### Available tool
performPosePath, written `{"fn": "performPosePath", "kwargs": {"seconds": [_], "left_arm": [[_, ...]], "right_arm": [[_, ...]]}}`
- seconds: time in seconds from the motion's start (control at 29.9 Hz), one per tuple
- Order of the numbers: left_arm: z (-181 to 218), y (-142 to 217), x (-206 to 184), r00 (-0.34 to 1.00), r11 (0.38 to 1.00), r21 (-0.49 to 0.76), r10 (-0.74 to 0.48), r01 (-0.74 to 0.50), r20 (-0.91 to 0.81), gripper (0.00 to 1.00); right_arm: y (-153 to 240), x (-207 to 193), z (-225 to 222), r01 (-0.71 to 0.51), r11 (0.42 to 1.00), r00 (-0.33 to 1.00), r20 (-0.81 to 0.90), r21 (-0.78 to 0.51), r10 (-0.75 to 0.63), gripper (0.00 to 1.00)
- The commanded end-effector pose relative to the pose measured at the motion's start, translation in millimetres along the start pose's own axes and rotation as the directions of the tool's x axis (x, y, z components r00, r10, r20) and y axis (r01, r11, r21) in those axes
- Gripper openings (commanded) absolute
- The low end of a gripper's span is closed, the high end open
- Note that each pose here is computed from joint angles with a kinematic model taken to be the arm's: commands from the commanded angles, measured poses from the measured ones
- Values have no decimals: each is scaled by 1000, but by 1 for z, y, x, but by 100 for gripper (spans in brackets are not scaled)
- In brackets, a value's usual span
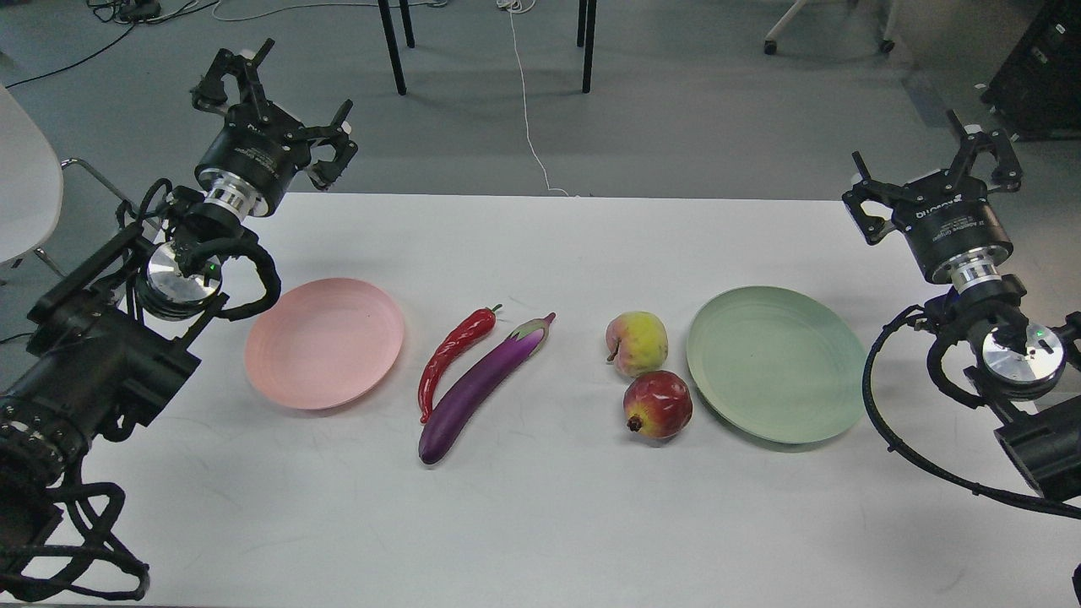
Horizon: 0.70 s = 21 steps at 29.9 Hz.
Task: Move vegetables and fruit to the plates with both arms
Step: 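Raise the right gripper and swing it toward the peach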
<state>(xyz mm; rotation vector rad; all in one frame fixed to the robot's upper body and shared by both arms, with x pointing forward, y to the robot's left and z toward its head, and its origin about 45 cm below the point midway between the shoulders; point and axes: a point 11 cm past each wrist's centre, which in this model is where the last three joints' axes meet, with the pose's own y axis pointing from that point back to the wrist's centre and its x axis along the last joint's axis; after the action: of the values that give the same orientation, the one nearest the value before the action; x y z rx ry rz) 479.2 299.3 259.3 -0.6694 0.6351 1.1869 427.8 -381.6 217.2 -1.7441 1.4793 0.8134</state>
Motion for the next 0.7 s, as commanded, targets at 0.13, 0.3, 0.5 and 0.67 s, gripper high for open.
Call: {"fn": "performPosePath", "kwargs": {"seconds": [0.13,0.3,0.5,0.67], "left_arm": [[0,0,1,1000,1000,6,0,0,12,99],[2,1,1,1000,1000,5,1,-1,17,99],[3,1,3,1000,1000,16,6,-6,29,99],[7,2,3,999,1000,15,6,-7,38,99]], "right_arm": [[-1,-3,1,10,1000,1000,-9,-11,-10,98],[-14,-27,-27,70,996,982,-172,-58,-79,99],[-50,-93,-21,161,929,794,-516,-332,-322,99],[-67,-145,6,149,816,509,-664,-559,-548,99]]}}
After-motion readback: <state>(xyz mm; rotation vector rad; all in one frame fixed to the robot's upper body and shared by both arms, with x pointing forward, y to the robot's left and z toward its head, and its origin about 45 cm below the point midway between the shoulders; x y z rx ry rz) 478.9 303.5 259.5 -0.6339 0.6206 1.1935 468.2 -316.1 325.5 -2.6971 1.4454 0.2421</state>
